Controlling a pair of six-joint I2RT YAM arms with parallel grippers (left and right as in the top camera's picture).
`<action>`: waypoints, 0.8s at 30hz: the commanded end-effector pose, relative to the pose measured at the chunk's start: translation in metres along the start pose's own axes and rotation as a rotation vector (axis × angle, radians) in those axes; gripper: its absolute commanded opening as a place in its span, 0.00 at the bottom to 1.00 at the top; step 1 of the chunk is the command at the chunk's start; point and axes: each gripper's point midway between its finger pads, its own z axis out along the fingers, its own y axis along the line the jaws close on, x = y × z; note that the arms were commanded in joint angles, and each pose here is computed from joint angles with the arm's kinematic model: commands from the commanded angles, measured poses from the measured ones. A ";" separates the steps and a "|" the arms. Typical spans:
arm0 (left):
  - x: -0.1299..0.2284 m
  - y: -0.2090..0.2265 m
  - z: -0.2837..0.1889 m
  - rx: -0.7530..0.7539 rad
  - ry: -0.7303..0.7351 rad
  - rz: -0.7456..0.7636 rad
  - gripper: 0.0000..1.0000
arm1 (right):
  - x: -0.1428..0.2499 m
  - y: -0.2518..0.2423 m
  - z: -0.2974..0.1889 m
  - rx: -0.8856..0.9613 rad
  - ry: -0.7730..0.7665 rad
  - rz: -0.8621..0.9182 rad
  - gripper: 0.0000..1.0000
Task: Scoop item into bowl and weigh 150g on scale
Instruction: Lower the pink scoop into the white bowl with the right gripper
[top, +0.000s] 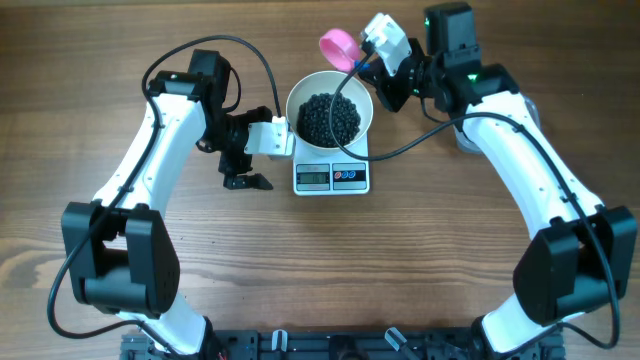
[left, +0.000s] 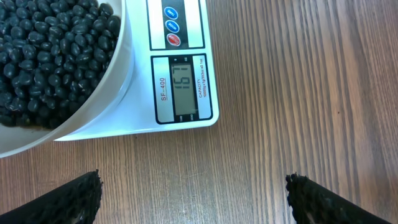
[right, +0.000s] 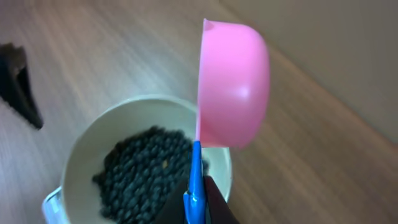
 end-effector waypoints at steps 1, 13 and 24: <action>0.000 -0.002 0.002 0.008 -0.001 -0.003 1.00 | -0.004 -0.006 0.011 0.007 -0.023 -0.001 0.04; 0.000 -0.002 0.002 0.008 -0.001 -0.003 1.00 | 0.018 0.020 0.023 -0.087 0.063 0.058 0.04; 0.000 -0.002 0.002 0.008 -0.001 -0.003 1.00 | 0.047 0.033 0.019 -0.130 0.182 0.009 0.04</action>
